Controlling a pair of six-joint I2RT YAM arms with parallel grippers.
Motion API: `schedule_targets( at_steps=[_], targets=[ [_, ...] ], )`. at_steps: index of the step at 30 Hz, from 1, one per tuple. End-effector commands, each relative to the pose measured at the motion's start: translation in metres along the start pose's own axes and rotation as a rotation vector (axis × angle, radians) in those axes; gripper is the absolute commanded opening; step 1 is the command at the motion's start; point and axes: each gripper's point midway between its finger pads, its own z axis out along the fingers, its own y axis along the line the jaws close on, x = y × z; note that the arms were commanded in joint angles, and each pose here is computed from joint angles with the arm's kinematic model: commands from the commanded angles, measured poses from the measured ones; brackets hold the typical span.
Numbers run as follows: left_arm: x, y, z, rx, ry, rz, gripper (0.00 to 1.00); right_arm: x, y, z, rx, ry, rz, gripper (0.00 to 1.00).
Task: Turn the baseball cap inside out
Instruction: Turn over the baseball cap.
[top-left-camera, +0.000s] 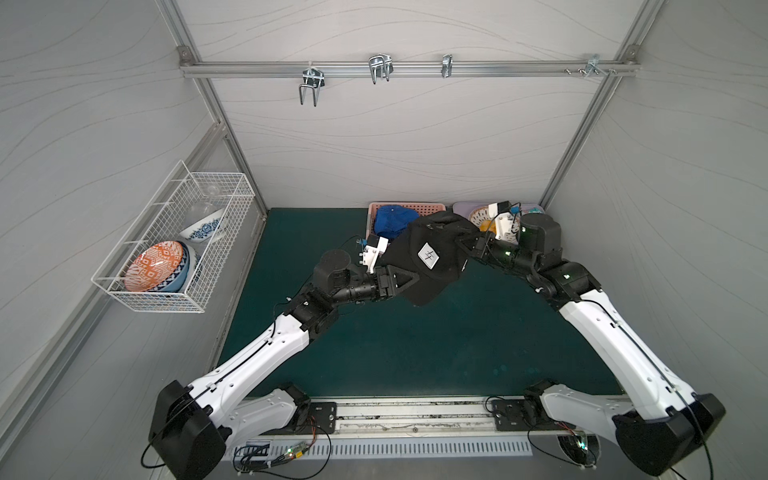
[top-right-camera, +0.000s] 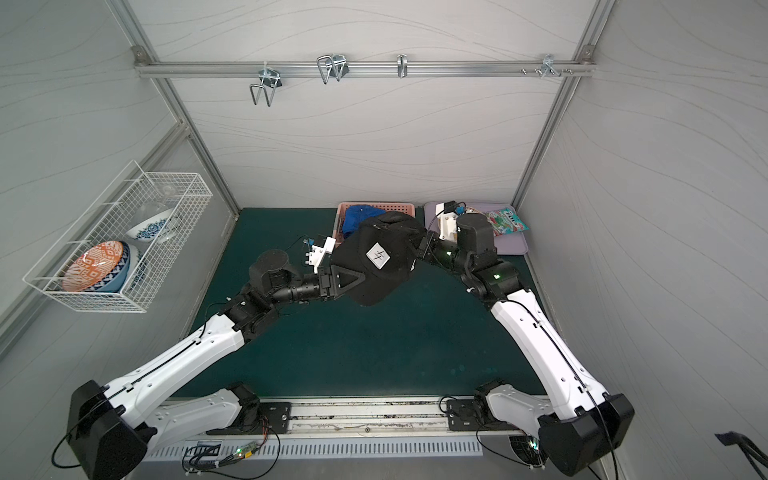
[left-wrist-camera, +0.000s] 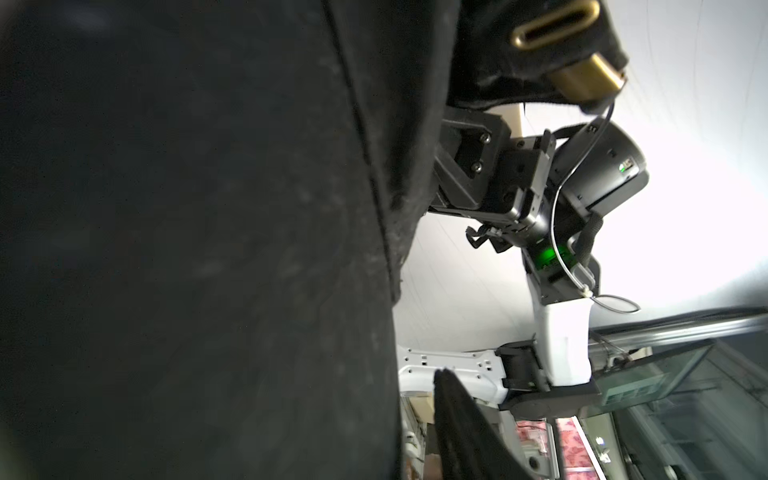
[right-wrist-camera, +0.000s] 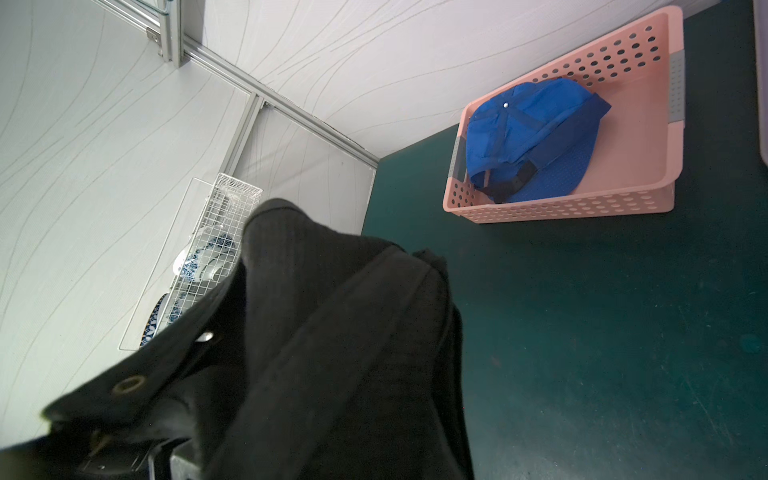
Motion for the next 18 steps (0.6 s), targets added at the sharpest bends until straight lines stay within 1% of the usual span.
schedule_targets(
  at_steps=[1, 2, 3, 6, 8, 11, 18],
  targets=[
    [-0.02, -0.024, -0.011, 0.024, -0.102, 0.13, 0.16, -0.003, 0.012, -0.006, -0.087, 0.032, 0.066, 0.0],
    [-0.022, -0.018, -0.018, -0.011, -0.126, 0.16, 0.05, 0.0, 0.013, -0.009, -0.135, 0.076, 0.112, 0.0],
    [-0.023, -0.015, -0.023, -0.025, -0.129, 0.166, 0.0, 0.002, 0.014, -0.01, -0.184, 0.111, 0.16, 0.0],
    [-0.027, -0.009, -0.031, 0.001, -0.101, 0.141, 0.0, 0.016, 0.038, -0.014, -0.388, 0.29, 0.262, 0.0],
    [-0.026, -0.009, -0.032, 0.028, -0.058, 0.14, 0.0, 0.02, 0.057, -0.022, -0.495, 0.363, 0.284, 0.0],
    [-0.03, -0.009, -0.033, 0.057, -0.011, 0.139, 0.0, 0.021, 0.084, -0.041, -0.597, 0.437, 0.245, 0.0],
    [-0.045, 0.012, -0.036, 0.052, 0.026, 0.101, 0.0, 0.036, 0.131, -0.077, -0.715, 0.562, 0.109, 0.0]
  ],
)
